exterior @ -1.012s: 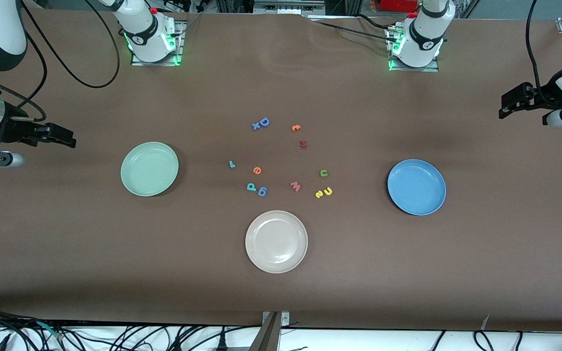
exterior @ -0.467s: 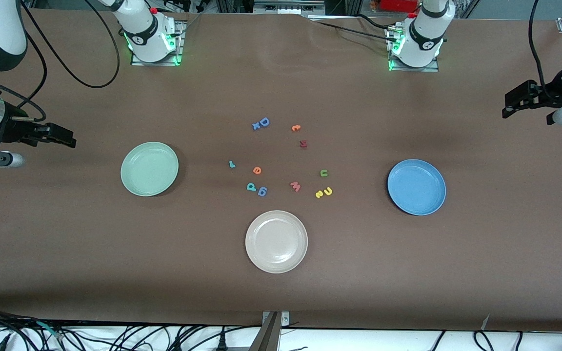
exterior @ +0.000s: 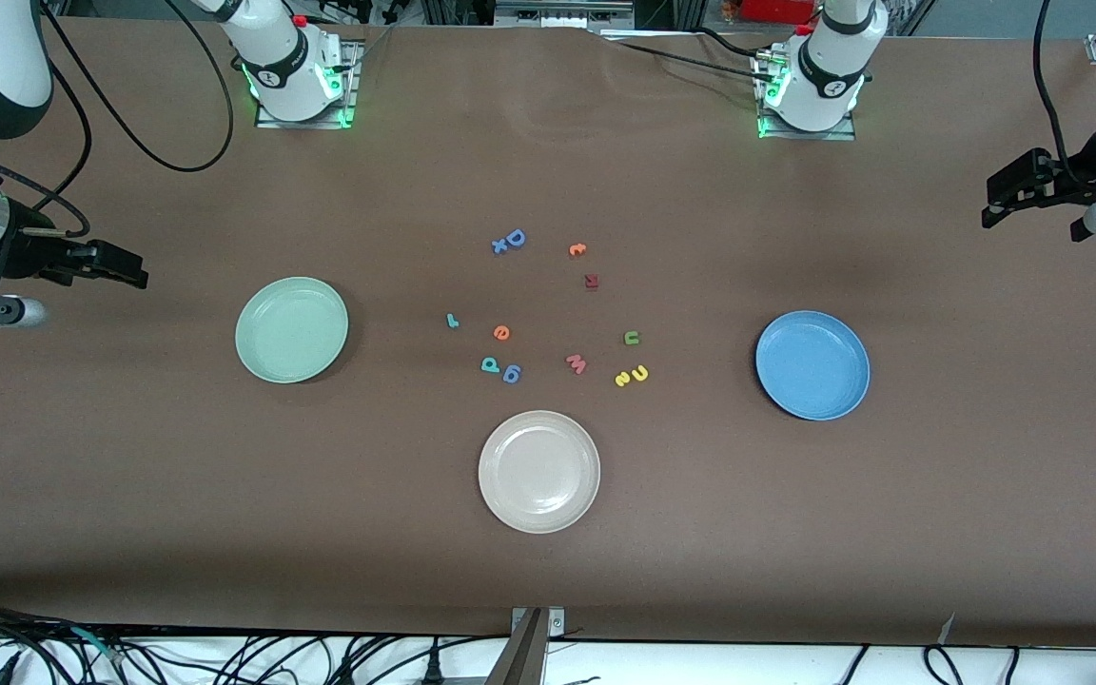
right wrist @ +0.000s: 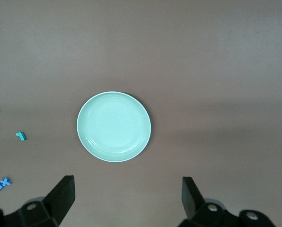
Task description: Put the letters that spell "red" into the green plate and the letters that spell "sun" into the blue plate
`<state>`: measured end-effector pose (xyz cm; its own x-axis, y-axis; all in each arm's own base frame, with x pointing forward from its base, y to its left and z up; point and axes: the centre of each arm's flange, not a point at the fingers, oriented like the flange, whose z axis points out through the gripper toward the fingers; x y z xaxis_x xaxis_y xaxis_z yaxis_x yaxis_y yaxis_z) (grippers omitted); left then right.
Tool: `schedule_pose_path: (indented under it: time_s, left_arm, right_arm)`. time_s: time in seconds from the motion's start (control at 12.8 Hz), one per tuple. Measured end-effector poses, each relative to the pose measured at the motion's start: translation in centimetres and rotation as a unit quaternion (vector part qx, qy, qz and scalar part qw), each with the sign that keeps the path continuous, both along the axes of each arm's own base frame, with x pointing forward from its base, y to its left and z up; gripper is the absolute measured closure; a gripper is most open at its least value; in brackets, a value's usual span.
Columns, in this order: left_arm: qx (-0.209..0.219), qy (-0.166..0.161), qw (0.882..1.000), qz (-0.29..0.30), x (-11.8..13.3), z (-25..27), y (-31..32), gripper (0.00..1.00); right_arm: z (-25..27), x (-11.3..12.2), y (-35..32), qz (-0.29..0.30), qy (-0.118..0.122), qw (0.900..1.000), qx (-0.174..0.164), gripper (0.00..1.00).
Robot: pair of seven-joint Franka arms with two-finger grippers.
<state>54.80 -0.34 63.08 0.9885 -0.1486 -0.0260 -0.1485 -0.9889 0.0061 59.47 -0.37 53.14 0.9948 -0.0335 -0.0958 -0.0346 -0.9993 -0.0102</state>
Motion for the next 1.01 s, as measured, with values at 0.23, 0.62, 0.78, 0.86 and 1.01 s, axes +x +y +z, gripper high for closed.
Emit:
schedule_pose_path:
  time_s: [0.23, 0.62, 0.78, 0.86, 1.01]
  left_arm:
    - [0.000, 0.003, 1.000, 0.000, -0.06, -0.05, -0.04, 0.00]
    - [0.000, 0.008, 1.000, 0.000, 0.02, -0.38, -0.03, 0.00]
    - [0.000, 0.011, 1.000, 0.000, 0.17, -0.67, -0.02, 0.00]
    - [0.000, 0.012, 1.000, 0.000, 0.22, -0.75, -0.02, 0.00]
    - [0.000, 0.012, 1.000, -0.001, 0.25, -0.81, -0.04, 0.00]
  right_arm:
    - [0.00, 0.00, -0.01, 0.000, 0.000, 1.000, 0.000, 0.00]
    - [0.00, -0.01, -0.32, 0.003, 0.000, 1.000, -0.017, 0.00]
    - [0.00, -0.01, -0.32, 0.004, 0.000, 1.000, -0.018, 0.00]
    - [0.00, -0.01, -0.32, 0.004, 0.000, 1.000, -0.018, 0.00]
    - [0.00, -0.01, -0.32, 0.004, 0.000, 1.000, -0.018, 0.00]
